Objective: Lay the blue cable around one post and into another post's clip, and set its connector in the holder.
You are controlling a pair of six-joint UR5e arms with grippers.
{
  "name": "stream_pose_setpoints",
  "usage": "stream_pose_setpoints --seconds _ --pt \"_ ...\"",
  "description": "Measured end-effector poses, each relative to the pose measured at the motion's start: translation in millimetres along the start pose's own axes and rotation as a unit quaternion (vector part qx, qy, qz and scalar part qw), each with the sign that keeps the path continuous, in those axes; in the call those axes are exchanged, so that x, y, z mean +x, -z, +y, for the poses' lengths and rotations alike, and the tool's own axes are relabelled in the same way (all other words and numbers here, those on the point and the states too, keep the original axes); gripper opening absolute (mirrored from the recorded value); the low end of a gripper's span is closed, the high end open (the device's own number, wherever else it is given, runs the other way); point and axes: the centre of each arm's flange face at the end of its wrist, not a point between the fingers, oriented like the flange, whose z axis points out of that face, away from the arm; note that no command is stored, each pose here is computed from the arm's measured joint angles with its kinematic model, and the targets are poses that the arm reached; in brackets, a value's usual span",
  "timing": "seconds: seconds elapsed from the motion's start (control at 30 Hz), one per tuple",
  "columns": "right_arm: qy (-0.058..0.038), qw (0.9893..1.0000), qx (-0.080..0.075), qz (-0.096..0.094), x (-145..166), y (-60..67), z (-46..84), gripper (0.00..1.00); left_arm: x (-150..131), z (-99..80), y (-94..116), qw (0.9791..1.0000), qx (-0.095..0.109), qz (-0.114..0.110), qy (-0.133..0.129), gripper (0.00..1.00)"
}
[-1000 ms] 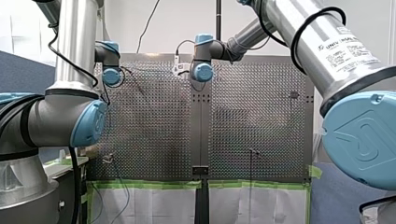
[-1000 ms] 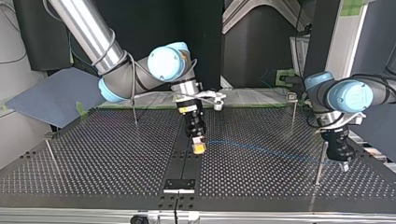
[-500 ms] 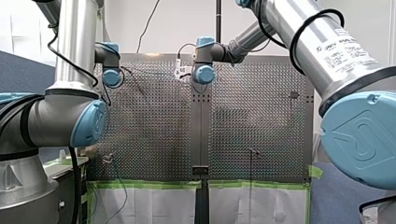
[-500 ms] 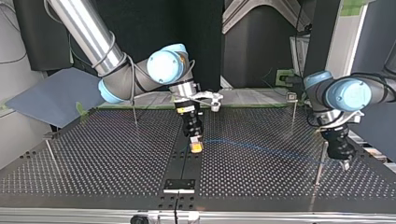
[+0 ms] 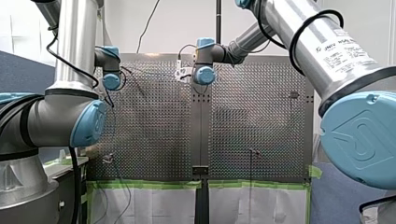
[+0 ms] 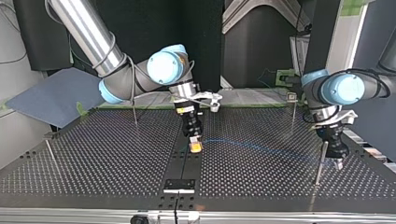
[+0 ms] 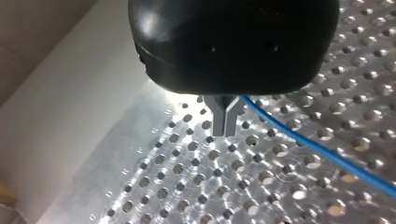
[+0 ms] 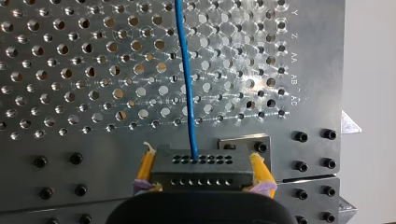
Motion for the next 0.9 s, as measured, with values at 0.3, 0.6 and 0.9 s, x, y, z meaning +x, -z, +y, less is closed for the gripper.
stream_pose_setpoints --seconds 0.3,0.6,0.9 --pt "-0.0006 1.0 0.0 -0.001 -1.6 -0.3 0.1 0.0 -3.3 2.2 -0.4 0.9991 -0.018 -0.022 0.033 0.2" --pt "-0.0005 1.0 -0.002 -0.001 -4.5 -1.6 2.8 0.0 0.3 9.0 7.0 0.9987 -0.048 0.0 0.016 0.61" --pt "-0.0009 1.0 -0.002 -0.003 -6.0 -1.8 3.4 0.0 3.5 7.8 9.9 0.9986 -0.047 0.016 0.02 0.64"
